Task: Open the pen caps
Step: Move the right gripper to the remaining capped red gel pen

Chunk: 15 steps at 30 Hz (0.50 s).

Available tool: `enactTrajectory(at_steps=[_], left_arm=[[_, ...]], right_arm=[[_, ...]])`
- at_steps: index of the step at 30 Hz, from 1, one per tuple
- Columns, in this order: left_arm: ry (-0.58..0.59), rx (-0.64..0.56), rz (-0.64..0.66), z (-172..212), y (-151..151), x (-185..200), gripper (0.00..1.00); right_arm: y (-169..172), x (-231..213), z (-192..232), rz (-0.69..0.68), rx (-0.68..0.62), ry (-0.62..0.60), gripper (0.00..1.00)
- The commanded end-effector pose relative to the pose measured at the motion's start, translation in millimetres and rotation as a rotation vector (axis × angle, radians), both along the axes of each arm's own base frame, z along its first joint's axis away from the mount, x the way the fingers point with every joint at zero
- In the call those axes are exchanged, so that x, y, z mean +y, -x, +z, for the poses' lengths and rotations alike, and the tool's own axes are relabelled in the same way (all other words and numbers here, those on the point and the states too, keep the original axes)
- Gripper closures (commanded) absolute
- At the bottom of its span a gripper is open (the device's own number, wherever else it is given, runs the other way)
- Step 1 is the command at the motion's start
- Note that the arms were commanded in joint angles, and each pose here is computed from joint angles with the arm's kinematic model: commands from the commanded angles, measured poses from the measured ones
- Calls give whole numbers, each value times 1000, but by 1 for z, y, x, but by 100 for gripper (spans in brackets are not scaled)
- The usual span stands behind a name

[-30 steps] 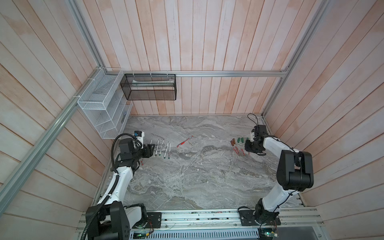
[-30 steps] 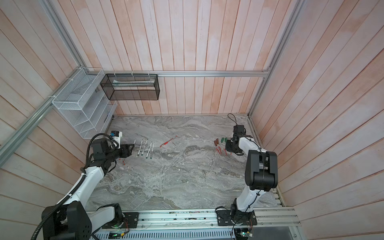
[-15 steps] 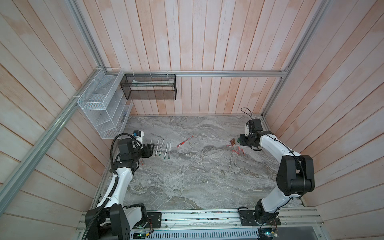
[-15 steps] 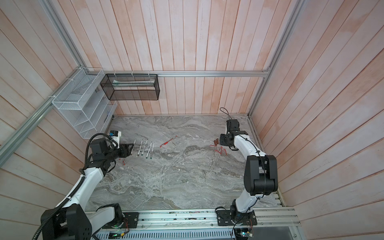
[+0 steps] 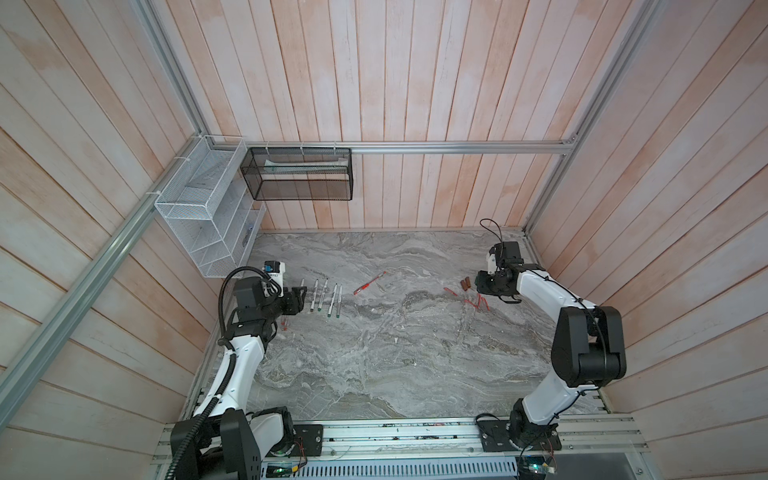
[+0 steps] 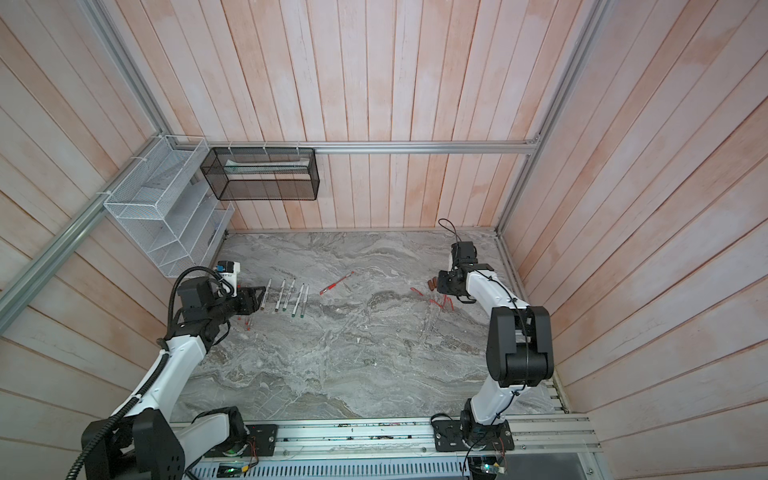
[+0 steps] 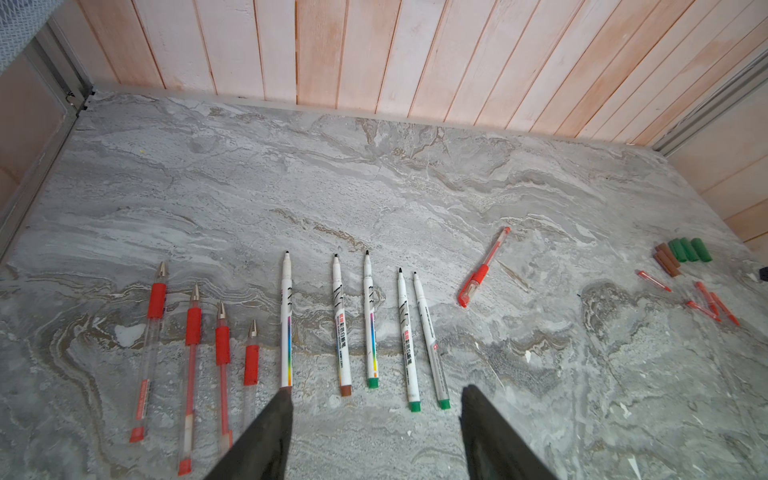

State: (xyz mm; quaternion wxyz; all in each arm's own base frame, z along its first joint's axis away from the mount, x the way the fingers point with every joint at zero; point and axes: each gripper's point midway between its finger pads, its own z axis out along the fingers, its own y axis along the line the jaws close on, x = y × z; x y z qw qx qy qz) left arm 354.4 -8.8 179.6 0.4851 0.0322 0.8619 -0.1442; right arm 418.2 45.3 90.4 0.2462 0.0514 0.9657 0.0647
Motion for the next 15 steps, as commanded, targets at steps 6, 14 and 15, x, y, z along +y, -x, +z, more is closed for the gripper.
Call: enactTrajectory(at_steps=[6,14,15], left_arm=[[9,-29,-9,5,0,-1,34],[2,-38,-8,9,1,0,34],[2,-32,-6,9,1,0,34]], right_arm=[[-47,120,7,186,-67,-151,81],[-96,269,7,376,-117,-320,89],[-103,283,6,386,-113,-347,93]])
